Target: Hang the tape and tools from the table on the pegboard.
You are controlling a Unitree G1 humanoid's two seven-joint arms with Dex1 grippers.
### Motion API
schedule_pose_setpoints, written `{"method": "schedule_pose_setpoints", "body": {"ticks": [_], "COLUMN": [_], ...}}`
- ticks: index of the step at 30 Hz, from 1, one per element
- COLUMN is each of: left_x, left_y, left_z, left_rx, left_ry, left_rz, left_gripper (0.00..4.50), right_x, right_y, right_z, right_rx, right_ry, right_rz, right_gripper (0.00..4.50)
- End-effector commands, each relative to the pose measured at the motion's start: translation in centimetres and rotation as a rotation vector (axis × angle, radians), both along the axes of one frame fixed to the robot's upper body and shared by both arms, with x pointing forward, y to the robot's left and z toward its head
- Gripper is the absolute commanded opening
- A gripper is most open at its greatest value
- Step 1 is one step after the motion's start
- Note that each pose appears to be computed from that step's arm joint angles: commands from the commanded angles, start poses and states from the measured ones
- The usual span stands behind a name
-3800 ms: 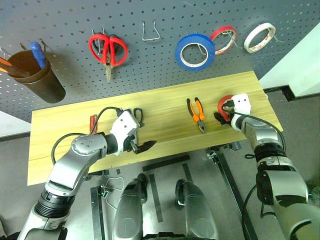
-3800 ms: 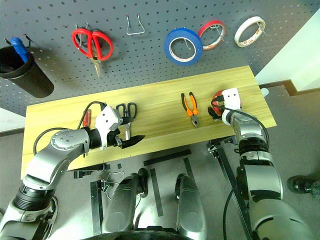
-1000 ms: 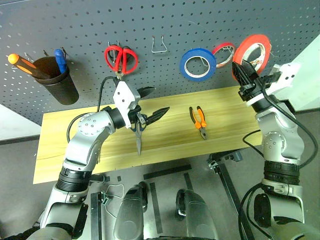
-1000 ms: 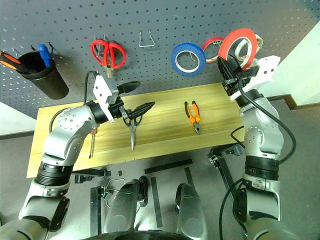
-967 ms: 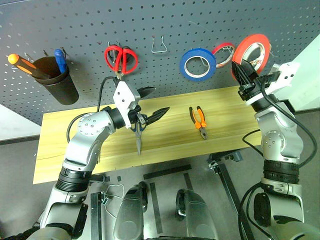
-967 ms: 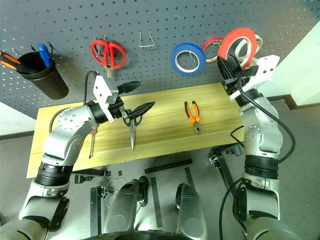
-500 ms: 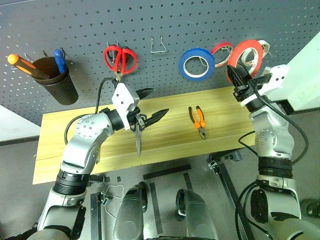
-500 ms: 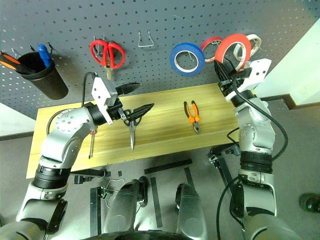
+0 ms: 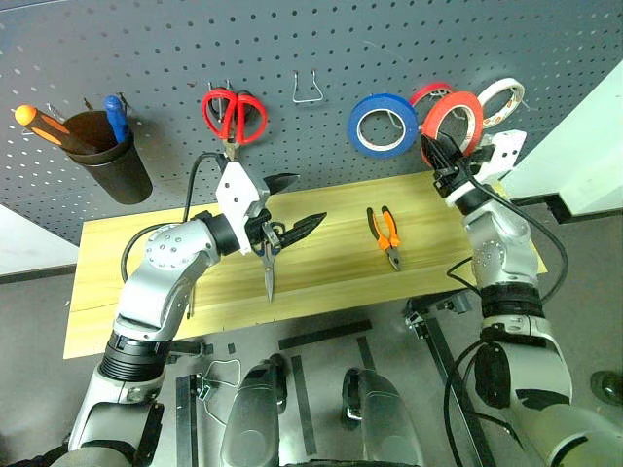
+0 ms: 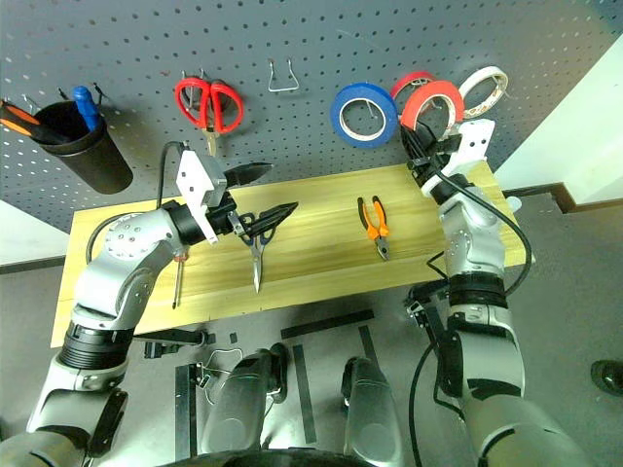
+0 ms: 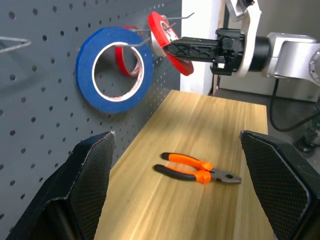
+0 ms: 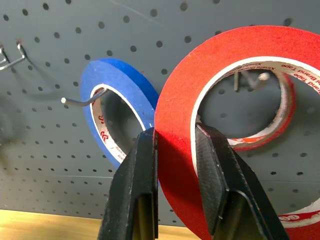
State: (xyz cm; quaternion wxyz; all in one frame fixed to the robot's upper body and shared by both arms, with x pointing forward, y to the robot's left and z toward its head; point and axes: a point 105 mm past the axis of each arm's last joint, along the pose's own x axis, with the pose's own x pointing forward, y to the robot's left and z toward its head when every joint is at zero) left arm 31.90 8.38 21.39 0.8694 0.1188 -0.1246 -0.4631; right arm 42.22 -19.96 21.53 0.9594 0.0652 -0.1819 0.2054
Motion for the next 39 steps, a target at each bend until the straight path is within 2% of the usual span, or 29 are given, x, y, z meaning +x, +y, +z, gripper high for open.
{"method": "schedule_pose_setpoints", "body": {"ticks": [1, 11, 23, 25, 27, 33, 39], "left_x": [-0.8, -0.9, -0.9, -0.9, -0.8, -0.8, -1.0], "left_y": [0.1, 0.2, 0.3, 0.3, 0.2, 0.2, 0.2], "left_z": [1.4, 2.5, 3.2, 3.2, 3.2, 3.3, 2.7], "left_rx": [-0.016, -0.049, -0.077, -0.076, -0.077, -0.077, -0.058], "left_ry": [-0.053, -0.085, -0.113, -0.117, -0.12, -0.125, -0.115], "left_rz": [-0.009, 0.008, 0.018, 0.016, 0.014, 0.013, 0.009], "left_gripper": [4.17, 4.17, 4.17, 4.17, 4.17, 4.17, 4.17], "right_x": [0.6, 2.5, 2.7, 2.8, 2.8, 2.8, 1.9], "right_y": [0.0, 0.7, 0.2, 0.0, -0.4, -1.2, -1.2], "right_z": [1.6, 2.7, 2.4, 2.5, 2.6, 2.1, 0.2], "right_rx": [-0.003, -0.013, -0.015, -0.014, -0.008, -0.022, -0.021], "right_ry": [-0.065, -0.075, -0.063, -0.063, -0.067, -0.055, -0.036], "right_rz": [-0.008, -0.011, -0.045, -0.055, -0.073, -0.128, -0.108], "right_gripper": [0.71, 0.71, 0.71, 1.42, 1.89, 3.94, 3.94]}}
